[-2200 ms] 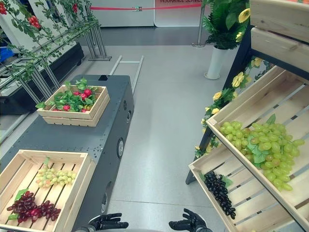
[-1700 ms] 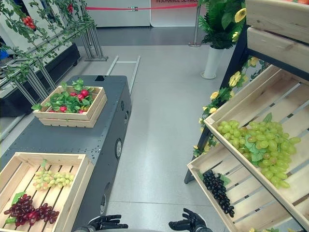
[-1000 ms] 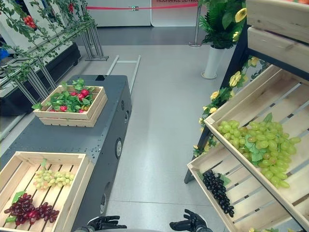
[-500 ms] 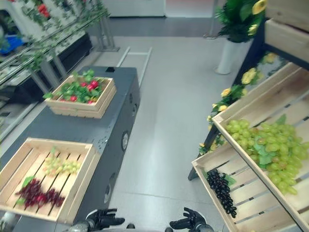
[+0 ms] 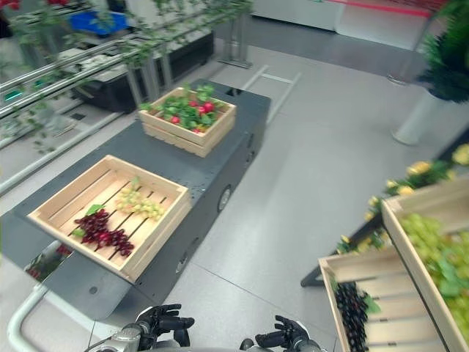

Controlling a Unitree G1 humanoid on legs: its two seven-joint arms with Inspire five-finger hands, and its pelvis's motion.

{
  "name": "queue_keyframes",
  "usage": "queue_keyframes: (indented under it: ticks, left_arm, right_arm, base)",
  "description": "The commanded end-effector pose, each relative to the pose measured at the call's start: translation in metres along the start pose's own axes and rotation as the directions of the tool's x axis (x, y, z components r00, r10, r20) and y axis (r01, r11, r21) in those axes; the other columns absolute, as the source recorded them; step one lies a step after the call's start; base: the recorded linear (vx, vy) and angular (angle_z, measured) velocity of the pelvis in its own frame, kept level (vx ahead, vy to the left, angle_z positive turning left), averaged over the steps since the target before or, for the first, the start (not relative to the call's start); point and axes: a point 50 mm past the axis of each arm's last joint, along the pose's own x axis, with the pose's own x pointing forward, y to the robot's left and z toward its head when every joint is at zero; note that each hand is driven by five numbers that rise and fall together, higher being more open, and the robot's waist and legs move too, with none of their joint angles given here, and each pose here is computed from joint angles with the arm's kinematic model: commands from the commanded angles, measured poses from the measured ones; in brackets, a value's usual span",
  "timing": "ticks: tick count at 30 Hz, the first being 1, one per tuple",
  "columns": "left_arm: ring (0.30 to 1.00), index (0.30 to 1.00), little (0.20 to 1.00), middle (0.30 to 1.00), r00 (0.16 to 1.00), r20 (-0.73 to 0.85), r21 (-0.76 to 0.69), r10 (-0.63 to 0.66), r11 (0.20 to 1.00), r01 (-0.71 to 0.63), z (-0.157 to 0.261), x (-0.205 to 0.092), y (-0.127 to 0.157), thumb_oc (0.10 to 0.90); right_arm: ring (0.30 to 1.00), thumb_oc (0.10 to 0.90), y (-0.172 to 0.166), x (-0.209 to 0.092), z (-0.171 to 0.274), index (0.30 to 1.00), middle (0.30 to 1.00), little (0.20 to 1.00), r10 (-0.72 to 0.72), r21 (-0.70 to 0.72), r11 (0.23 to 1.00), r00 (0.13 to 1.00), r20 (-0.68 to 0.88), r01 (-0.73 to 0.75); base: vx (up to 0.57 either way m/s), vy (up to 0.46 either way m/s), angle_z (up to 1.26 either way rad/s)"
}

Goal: Pick up the fruits from the basket on one side to the basket on the other side

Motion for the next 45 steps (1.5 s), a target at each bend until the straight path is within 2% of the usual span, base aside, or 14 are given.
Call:
queue_keyframes:
  ticks: [1, 6, 12, 16, 26, 30, 35, 39, 45]
  left_arm:
    - [0.9, 0.9, 0.9, 0.9, 1.0, 0.006, 0.017, -0.022, 1.0, 0.021, -0.006, -0.001, -0.005, 0.8]
    - [0.9, 0.9, 0.9, 0.9, 0.998, 0.032, -0.008, -0.061, 0.998, 0.061, -0.005, -0.002, -0.001, 0.8]
    - [0.9, 0.9, 0.9, 0.9, 0.994, 0.09, 0.003, -0.062, 0.998, 0.062, 0.023, 0.0, 0.005, 0.8]
    - [0.9, 0.9, 0.9, 0.9, 0.989, 0.108, 0.079, -0.106, 0.992, 0.097, 0.028, 0.0, -0.002, 0.8]
    - [0.9, 0.9, 0.9, 0.9, 0.987, 0.134, 0.121, -0.09, 0.99, 0.074, 0.018, -0.003, 0.007, 0.8]
    - [0.9, 0.9, 0.9, 0.9, 0.981, 0.154, 0.111, -0.117, 0.989, 0.101, 0.029, -0.002, 0.0, 0.8]
    - [0.9, 0.9, 0.9, 0.9, 0.967, 0.19, 0.227, -0.169, 0.966, 0.124, 0.051, -0.001, -0.013, 0.8]
    - [0.9, 0.9, 0.9, 0.9, 0.952, 0.23, 0.221, -0.201, 0.964, 0.15, 0.065, -0.001, -0.019, 0.8]
    - [0.9, 0.9, 0.9, 0.9, 0.944, 0.243, 0.237, -0.222, 0.958, 0.164, 0.067, -0.001, -0.025, 0.8]
  right_arm:
    - [0.9, 0.8, -0.001, 0.002, 0.015, 0.9, 0.9, 0.9, -0.026, 0.022, 0.999, 0.997, 0.078, 0.024]
    - [0.9, 0.8, 0.0, 0.002, 0.019, 0.9, 0.9, 0.9, -0.019, 0.011, 1.0, 0.995, 0.097, 0.018]
    - [0.9, 0.8, -0.008, 0.002, 0.036, 0.9, 0.9, 0.9, -0.047, 0.031, 0.999, 0.985, 0.164, 0.042]
    - [0.9, 0.8, -0.009, 0.002, 0.039, 0.9, 0.9, 0.9, -0.078, 0.115, 0.992, 0.982, 0.175, 0.059]
    - [0.9, 0.8, 0.004, 0.003, 0.02, 0.9, 0.9, 0.9, -0.052, 0.149, 0.988, 0.993, 0.103, 0.037]
    - [0.9, 0.8, 0.001, 0.003, 0.023, 0.9, 0.9, 0.9, -0.05, 0.122, 0.992, 0.994, 0.094, 0.038]
    - [0.9, 0.8, -0.01, 0.003, 0.027, 0.9, 0.9, 0.9, -0.087, 0.127, 0.989, 0.991, 0.099, 0.074]
    - [0.9, 0.8, -0.025, 0.0, 0.028, 0.9, 0.9, 0.9, -0.119, 0.11, 0.988, 0.986, 0.114, 0.107]
    - [0.9, 0.8, -0.024, 0.0, 0.031, 0.9, 0.9, 0.9, -0.13, 0.124, 0.986, 0.982, 0.134, 0.114]
  base:
    - [0.15, 0.271, 0.18]
    - [0.14, 0.336, -0.05]
    - [0.04, 0.147, 0.41]
    - [0.08, -0.179, 0.95]
    - [0.21, -0.317, 0.83]
    - [0.18, -0.326, 0.83]
    - [0.12, -0.217, 0.43]
    - [0.1, -0.013, 0.49]
    - [0.09, 0.108, 0.47]
